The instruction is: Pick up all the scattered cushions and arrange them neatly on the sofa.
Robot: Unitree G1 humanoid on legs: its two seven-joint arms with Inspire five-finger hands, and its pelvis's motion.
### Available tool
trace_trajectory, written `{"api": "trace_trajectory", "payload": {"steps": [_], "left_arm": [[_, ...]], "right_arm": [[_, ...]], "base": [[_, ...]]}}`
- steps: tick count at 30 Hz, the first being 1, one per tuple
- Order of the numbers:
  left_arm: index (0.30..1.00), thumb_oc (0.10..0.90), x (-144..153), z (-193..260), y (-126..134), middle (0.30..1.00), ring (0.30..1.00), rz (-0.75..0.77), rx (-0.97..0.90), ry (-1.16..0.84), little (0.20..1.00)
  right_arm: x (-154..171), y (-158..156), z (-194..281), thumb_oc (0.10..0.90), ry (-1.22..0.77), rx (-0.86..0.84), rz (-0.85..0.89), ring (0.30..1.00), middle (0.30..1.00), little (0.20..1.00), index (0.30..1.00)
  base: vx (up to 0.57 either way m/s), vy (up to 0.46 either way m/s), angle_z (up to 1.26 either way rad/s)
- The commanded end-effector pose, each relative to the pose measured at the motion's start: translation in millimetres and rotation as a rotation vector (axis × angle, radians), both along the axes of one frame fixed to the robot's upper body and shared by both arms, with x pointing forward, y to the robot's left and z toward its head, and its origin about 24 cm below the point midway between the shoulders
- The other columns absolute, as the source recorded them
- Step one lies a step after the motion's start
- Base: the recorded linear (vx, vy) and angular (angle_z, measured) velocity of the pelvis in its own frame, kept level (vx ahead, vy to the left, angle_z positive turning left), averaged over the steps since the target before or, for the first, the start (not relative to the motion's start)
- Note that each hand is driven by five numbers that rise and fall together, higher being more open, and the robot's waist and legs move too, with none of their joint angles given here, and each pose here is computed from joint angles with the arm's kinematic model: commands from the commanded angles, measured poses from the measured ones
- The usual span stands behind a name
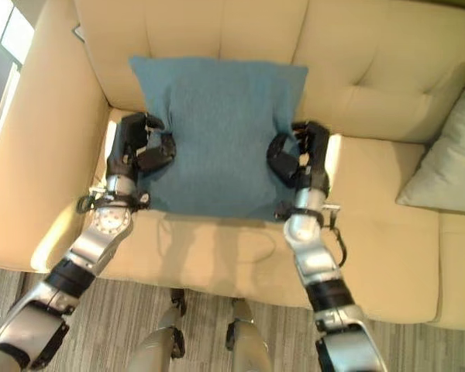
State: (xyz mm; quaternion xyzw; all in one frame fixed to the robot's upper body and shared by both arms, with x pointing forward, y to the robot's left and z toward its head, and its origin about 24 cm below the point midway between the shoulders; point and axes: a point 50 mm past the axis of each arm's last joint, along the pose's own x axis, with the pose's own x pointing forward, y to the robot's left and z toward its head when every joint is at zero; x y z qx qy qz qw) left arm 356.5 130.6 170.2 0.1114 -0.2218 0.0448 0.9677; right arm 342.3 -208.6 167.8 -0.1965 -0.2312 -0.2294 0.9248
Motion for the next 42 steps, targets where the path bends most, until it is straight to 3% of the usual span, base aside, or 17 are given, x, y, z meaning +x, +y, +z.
{"api": "trace_trajectory", "payload": {"steps": [1,8,17,18,20,21,22,31,33,41,42], "left_arm": [[0.3,0.4,-24,112,-57,0.3,0.3,-0.143,0.062,-0.595,0.3],[0.3,0.4,-15,179,-66,0.3,0.3,-0.037,0.123,-0.752,0.3],[0.3,0.4,2,219,-63,0.3,0.3,0.033,0.275,-0.699,0.3],[0.9,0.8,3,228,-61,0.9,0.9,0.041,0.302,-0.691,0.9],[0.9,0.8,4,231,-61,0.9,0.9,0.042,0.315,-0.68,0.9],[0.9,0.8,4,235,-57,0.9,0.9,0.052,0.324,-0.676,0.9],[0.9,0.8,5,238,-53,0.9,0.9,0.052,0.302,-0.662,0.9],[0.9,0.8,18,213,-28,0.9,0.9,0.081,0.272,-0.568,0.9],[0.9,0.8,26,187,-3,0.9,0.9,0.142,0.245,-0.493,0.9],[0.9,0.8,29,134,50,0.9,0.9,0.243,0.225,-0.37,0.9],[0.9,0.8,25,113,70,0.9,0.9,0.269,0.205,-0.322,0.9]], "right_arm": [[-18,56,120,0.4,-0.619,-0.151,0.109,0.3,0.3,0.3,0.3],[-14,68,187,0.4,-0.798,-0.354,-0.047,0.3,0.3,0.3,0.3],[-2,74,212,0.4,-0.78,-0.308,-0.109,0.3,0.3,0.3,0.3],[2,76,215,0.4,-0.748,-0.301,-0.104,0.3,0.3,0.3,0.3],[5,76,215,0.4,-0.727,-0.305,-0.098,0.3,0.3,0.3,0.3],[8,75,214,0.544,-0.696,-0.313,-0.09,0.516,0.516,0.516,0.516],[14,75,212,0.8,-0.643,-0.329,-0.077,0.9,0.9,0.9,0.9],[30,67,187,0.8,-0.488,-0.337,-0.036,0.9,0.9,0.9,0.9],[33,57,165,0.8,-0.43,-0.3,-0.017,0.9,0.9,0.9,0.9],[32,27,103,0.8,-0.285,-0.249,-0.018,0.9,0.9,0.9,0.9],[27,9,82,0.8,-0.221,-0.259,-0.039,0.9,0.9,0.9,0.9]], "base": [[0.0,0.0,0.0],[-0.03,-0.029,0.02],[0.0,-0.004,0.0],[0.0,0.0,0.0],[0.0,0.0,0.0],[0.0,0.0,0.0],[0.0,0.0,0.0],[0.0,0.001,-0.01],[0.0,0.0,0.0],[0.0,-0.002,0.0],[0.03,-0.013,-0.01]]}}
